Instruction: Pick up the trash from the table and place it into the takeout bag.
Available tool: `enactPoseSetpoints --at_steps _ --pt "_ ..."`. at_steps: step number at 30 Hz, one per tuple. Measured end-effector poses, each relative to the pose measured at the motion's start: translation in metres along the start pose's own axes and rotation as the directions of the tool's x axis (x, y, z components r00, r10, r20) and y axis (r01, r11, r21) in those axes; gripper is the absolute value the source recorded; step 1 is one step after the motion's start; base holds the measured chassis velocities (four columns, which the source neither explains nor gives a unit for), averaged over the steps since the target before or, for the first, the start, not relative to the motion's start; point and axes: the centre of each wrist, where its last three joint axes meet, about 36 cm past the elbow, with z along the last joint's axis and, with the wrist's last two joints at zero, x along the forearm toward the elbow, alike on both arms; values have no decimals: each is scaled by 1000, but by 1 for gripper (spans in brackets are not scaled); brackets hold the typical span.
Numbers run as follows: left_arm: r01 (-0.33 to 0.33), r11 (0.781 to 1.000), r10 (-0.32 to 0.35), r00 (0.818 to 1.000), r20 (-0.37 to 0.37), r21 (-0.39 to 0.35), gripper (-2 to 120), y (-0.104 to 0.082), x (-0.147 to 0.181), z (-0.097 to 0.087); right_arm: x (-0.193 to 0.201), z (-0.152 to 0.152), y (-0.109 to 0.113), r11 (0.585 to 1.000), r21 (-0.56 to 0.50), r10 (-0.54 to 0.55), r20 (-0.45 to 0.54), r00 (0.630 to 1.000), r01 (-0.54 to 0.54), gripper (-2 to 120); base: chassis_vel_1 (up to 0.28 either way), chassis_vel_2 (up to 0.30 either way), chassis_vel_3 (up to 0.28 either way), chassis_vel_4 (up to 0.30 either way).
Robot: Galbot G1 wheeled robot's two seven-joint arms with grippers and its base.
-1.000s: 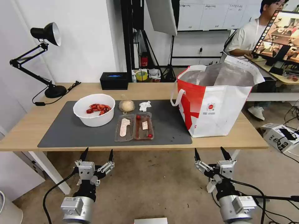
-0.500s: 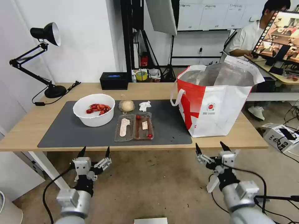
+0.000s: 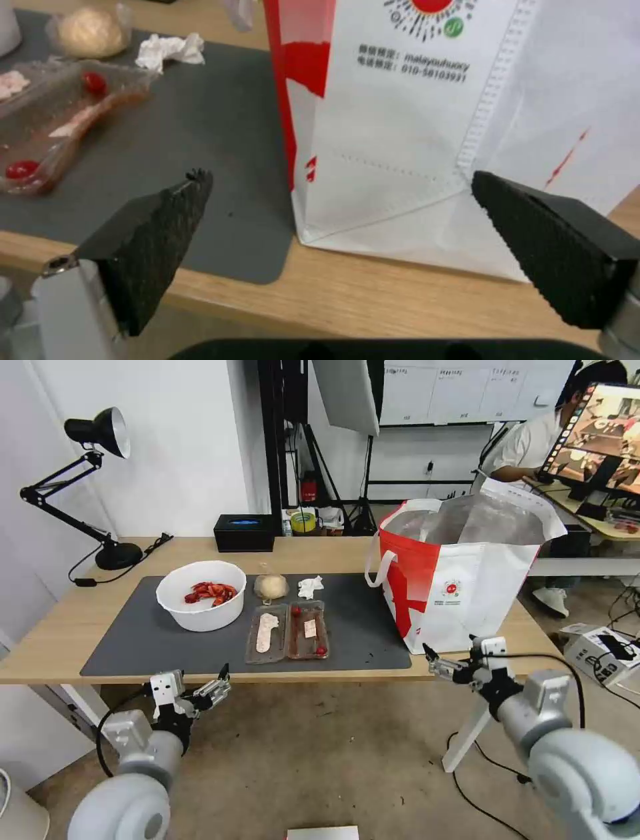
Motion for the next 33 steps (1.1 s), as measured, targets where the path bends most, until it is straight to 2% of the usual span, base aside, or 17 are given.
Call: enactPoseSetpoints --at_steps 3,11,14,15,18,19,22,23,26,27,29,30,32,33 --pt "-31 999 31 999 5 43 100 -3 1 -4 -2 -5 1 998 -20 -64 -7 998 64 100 0 0 0 0" --pt "-51 994 52 999 -5 92 100 -8 -1 0 -2 -4 3 996 -30 -80 -7 997 79 100 0 0 0 0" --pt "-83 979 87 996 -12 187 100 -10 -1 0 -2 -3 3 996 -34 -81 -8 997 81 100 0 0 0 0" --pt "-83 979 87 996 -12 187 100 -10 -1 0 -2 -3 3 996 -34 -81 -8 997 81 100 0 0 0 0" --pt "-127 918 145 989 -19 375 100 -14 -2 -5 -3 -2 5 996 -38 -84 -6 996 84 100 0 0 0 0" --pt "-127 918 145 989 -19 375 100 -14 -2 -5 -3 -2 5 996 -38 -84 -6 996 84 100 0 0 0 0" --pt "-122 854 156 987 -26 506 100 -16 -3 -8 -4 -1 7 995 -41 -90 -6 996 90 100 0 0 0 0" --pt "-122 854 156 987 -26 506 100 -16 -3 -8 -4 -1 7 995 -41 -90 -6 996 90 100 0 0 0 0" --pt "-110 787 162 986 -31 608 100 -16 -3 -12 -5 0 10 994 -44 -98 -6 995 98 100 0 0 0 0" --pt "-110 787 162 986 -31 608 100 -16 -3 -12 -5 0 10 994 -44 -98 -6 995 98 100 0 0 0 0" --pt "-113 746 178 984 -32 657 100 -17 -3 -14 -6 1 11 994 -45 -101 -9 995 101 100 0 0 0 0" --pt "-113 746 178 984 -32 657 100 -17 -3 -14 -6 1 11 994 -45 -101 -9 995 101 100 0 0 0 0" --pt "-120 721 189 981 -28 683 100 -19 -4 -16 -6 2 12 994 -46 -104 -11 995 103 100 0 0 0 0" --pt "-119 717 192 981 -30 687 100 -19 -6 -15 -6 2 12 994 -46 -103 -11 995 103 100 0 0 0 0"
